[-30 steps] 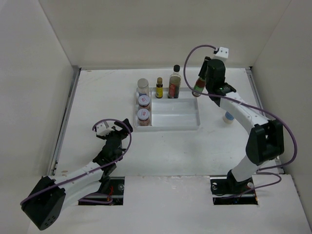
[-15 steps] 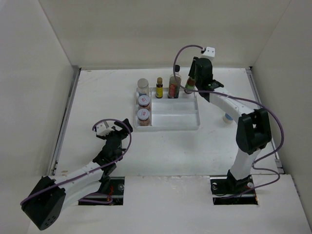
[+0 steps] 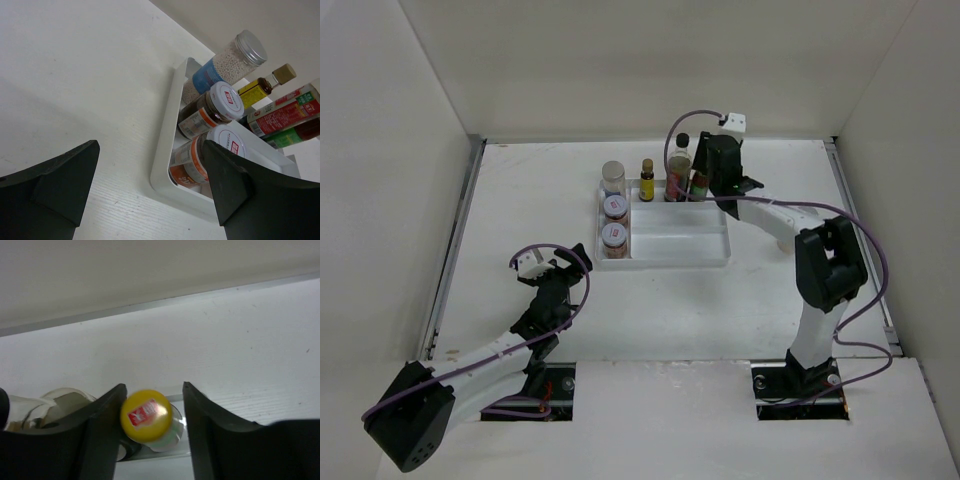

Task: Organize the condiment bottles

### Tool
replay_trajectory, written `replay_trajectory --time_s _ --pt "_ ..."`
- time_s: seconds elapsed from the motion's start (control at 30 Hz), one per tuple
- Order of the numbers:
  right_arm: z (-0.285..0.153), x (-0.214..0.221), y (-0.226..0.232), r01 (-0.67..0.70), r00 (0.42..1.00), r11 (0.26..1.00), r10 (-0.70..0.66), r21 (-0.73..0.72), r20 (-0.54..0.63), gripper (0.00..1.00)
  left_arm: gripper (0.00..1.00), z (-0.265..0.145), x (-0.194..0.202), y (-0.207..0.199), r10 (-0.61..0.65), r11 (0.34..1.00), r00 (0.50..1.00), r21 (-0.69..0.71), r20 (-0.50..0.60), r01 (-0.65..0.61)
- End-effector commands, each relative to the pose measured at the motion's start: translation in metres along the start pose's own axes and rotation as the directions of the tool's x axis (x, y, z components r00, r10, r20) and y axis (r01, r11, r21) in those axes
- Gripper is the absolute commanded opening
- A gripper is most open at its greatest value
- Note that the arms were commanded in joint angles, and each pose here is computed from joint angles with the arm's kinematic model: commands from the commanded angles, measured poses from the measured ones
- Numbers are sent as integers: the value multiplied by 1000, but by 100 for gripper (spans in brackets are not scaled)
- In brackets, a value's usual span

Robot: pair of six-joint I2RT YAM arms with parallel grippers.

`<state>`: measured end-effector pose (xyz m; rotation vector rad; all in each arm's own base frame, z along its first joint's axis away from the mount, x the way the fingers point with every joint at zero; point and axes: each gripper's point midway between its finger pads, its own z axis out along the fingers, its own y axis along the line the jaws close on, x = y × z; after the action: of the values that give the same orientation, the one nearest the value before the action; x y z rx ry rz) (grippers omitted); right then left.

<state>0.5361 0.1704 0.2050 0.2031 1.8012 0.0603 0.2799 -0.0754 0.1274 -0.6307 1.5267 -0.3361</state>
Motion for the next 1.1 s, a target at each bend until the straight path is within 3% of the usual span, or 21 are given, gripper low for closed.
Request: replay_trajectory --time_s 0.0,0.1,0.3,0.4,0.5,0.57,0.67,0.9,1.07 --pt "-16 -39 5 -76 990 997 79 -28 116 64 85 0 -6 -9 -44 999 999 29 18 43" --pt "-29 -53 2 -90 986 995 93 -33 141 74 85 1 -5 -7 -38 999 999 22 15 37" --pt "-77 -83 -29 -131 971 991 128 3 202 81 85 0 -7 -8 -48 998 999 31 20 47" --pt "-102 -81 -79 -161 964 982 135 99 230 87 85 -1 -8 -9 -51 998 999 36 19 50" --pt "-133 -68 -149 -197 958 940 125 277 257 99 85 -1 -8 -9 -50 998 999 35 20 49" --pt "-152 -54 -197 -200 962 886 98 418 254 100 85 -1 -6 -9 -47 998 999 37 15 47" --pt "-171 -33 -235 -192 970 840 82 508 231 100 85 -2 -6 -12 -52 998 999 44 14 51" --pt "-153 3 -247 -107 993 836 63 538 101 100 85 -1 -2 -15 -40 998 999 50 -4 40" --pt "-121 20 -243 -91 996 870 87 485 31 100 85 0 0 -13 -33 998 999 45 -8 34"
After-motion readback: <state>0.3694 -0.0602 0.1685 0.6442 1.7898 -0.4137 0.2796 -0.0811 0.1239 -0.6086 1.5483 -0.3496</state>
